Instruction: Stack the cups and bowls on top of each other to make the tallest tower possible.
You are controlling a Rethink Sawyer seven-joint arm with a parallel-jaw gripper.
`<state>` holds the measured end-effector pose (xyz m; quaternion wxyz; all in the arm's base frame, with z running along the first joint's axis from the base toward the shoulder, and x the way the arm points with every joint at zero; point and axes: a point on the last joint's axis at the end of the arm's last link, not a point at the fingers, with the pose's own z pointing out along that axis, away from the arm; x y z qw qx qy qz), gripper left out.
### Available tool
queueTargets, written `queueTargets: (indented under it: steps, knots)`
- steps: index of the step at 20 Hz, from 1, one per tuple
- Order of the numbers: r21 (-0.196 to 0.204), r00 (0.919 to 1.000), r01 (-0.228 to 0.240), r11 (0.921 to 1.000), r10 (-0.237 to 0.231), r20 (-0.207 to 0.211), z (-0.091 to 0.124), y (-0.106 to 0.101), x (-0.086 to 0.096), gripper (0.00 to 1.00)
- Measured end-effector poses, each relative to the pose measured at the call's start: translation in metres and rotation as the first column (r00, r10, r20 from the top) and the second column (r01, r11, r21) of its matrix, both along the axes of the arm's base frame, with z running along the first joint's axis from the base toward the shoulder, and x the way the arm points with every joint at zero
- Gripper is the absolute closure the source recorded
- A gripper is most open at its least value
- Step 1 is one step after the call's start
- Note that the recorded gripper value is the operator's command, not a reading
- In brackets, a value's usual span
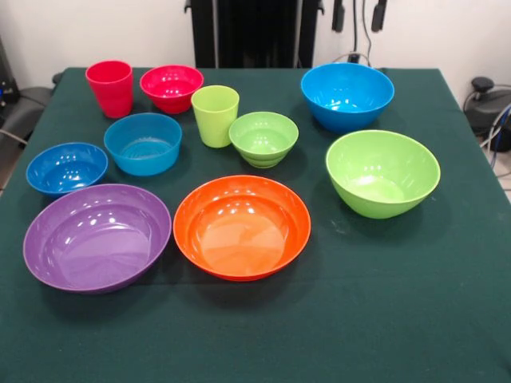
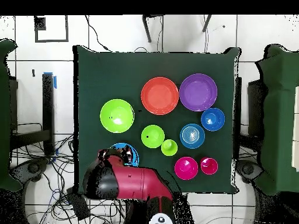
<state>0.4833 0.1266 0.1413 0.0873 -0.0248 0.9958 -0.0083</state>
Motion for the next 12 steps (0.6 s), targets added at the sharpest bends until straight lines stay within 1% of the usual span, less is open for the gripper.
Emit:
queueTargets:
  steps: [8, 12]
  knots:
    - [0.012, 0.9982, 0.048, 0.9988, -0.048, -0.036, -0.051, 0.000, -0.013, 0.00]
    - [0.013, 0.9961, 0.056, 0.9983, -0.055, -0.068, -0.067, 0.002, -0.022, 0.00]
